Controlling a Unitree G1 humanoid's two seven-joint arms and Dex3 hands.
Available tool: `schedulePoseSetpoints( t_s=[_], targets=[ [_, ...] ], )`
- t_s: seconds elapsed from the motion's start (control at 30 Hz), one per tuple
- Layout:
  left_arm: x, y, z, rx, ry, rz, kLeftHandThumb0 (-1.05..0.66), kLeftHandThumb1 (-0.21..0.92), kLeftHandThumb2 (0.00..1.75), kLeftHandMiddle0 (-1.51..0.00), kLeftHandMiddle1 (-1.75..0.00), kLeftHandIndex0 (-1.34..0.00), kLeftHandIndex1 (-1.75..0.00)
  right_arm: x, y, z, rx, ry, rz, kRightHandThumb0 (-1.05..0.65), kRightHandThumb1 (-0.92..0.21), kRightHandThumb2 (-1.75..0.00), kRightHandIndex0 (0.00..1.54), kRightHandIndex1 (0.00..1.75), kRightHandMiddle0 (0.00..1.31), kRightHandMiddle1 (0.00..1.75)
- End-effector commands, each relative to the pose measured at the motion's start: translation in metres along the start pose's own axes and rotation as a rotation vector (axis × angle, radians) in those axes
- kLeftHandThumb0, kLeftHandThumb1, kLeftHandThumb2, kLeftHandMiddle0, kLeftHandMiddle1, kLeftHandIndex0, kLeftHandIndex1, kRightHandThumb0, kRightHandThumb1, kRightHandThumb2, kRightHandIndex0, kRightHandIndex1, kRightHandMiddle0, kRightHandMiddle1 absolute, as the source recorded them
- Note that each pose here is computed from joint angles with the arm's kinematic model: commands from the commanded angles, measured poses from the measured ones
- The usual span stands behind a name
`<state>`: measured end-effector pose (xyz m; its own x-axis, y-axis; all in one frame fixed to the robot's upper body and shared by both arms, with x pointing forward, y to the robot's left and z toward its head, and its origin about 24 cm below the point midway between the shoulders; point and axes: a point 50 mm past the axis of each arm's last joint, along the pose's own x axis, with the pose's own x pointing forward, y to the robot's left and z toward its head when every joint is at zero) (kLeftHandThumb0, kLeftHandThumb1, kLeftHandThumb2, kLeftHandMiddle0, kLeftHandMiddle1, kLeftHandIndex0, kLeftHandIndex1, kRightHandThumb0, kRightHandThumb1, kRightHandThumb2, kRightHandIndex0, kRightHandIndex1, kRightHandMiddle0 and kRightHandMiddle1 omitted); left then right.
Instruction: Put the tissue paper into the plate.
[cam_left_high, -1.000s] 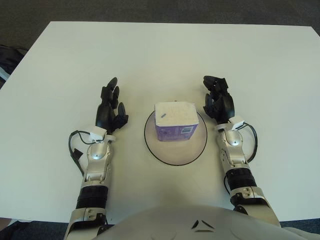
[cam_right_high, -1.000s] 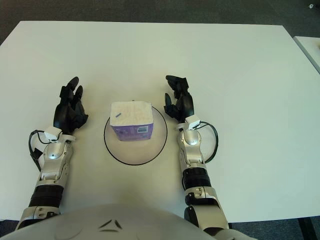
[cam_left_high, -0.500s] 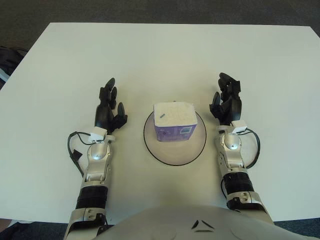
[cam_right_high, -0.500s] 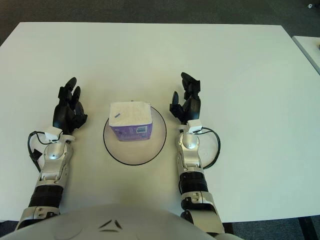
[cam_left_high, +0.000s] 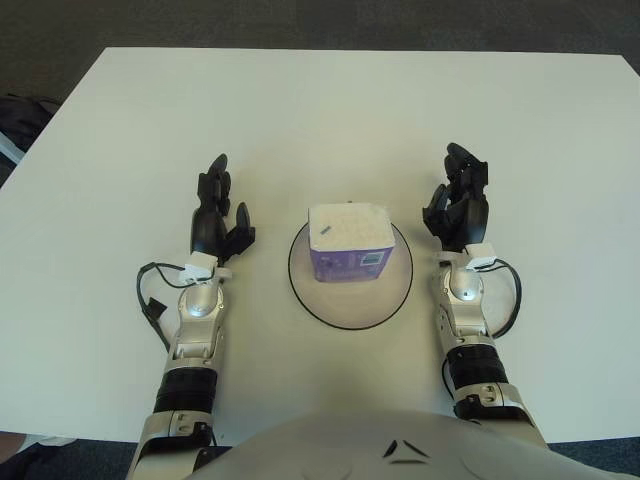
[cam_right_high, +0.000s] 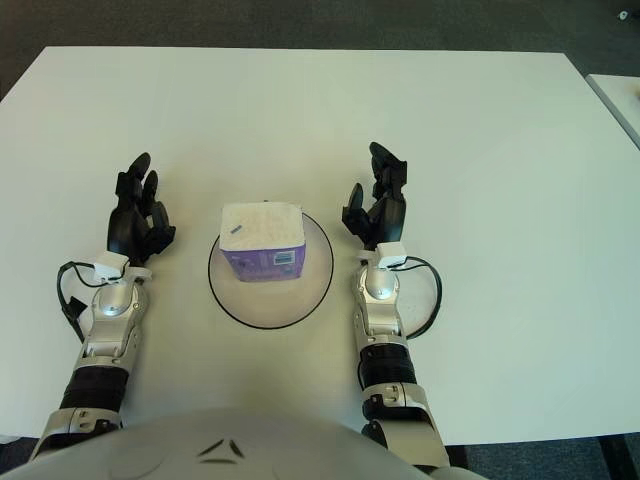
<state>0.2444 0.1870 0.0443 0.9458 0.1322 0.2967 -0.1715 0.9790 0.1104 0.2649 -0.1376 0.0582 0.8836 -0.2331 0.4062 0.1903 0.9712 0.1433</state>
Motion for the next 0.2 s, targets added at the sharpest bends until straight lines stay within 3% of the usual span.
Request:
schedulePoseSetpoints(
  t_s=[0.0, 0.17],
  targets=[
    [-0.0421, -0.0041, -0.0432, 0.042, 0.228, -0.013, -0.66, 0.92, 0.81, -0.23, -0.02, 0.00, -0.46, -0.0677, -0.0209, -0.0504, -0.077, 0.319, -0.020, -0.55, -0.92, -0.83, 0.23, 0.38, 0.00, 0.79],
    [-0.0402, -0.0022, -0.0431, 0.048, 0.226, -0.005, -0.68, 0.92, 0.81, -0.23, -0.02, 0.00, -0.46, -0.0646, -0.0195, -0.0499, -0.074, 0.316, 0.000, -0.56, -0.92, -0.82, 0.23, 0.37, 0.00, 0.81]
  ],
)
